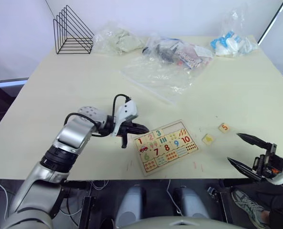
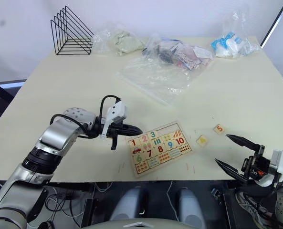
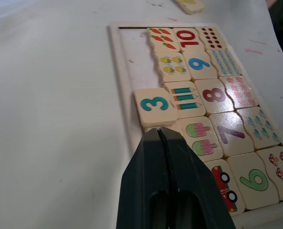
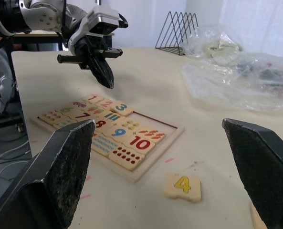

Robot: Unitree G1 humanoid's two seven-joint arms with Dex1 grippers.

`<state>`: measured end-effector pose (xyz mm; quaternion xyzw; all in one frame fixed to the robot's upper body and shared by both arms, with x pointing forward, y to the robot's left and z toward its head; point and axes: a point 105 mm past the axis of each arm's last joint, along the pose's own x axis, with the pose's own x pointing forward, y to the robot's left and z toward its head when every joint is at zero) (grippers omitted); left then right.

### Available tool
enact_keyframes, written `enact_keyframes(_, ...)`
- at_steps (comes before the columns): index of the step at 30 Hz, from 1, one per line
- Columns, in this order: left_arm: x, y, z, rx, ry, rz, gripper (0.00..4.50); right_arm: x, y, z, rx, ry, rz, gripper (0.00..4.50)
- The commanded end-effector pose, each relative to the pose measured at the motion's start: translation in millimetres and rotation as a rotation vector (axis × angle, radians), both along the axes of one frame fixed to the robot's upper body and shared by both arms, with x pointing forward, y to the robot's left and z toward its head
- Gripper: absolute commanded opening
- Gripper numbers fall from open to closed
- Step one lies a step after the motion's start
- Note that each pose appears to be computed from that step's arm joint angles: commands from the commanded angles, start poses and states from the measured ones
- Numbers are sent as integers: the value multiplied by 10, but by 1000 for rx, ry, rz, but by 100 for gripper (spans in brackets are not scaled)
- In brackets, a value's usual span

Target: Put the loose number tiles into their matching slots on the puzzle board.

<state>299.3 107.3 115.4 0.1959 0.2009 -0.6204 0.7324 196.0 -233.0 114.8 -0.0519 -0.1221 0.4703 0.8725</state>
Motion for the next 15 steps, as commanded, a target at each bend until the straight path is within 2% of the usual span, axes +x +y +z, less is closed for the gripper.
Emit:
enact_keyframes(1, 5, -43, 2, 4, -18, -22, 3, -38, -68, 79, -14, -45, -31, 450)
enact_keyframes(15, 53, -66, -59, 33, -31, -27, 3, -58, -95, 89, -20, -46, -40, 450)
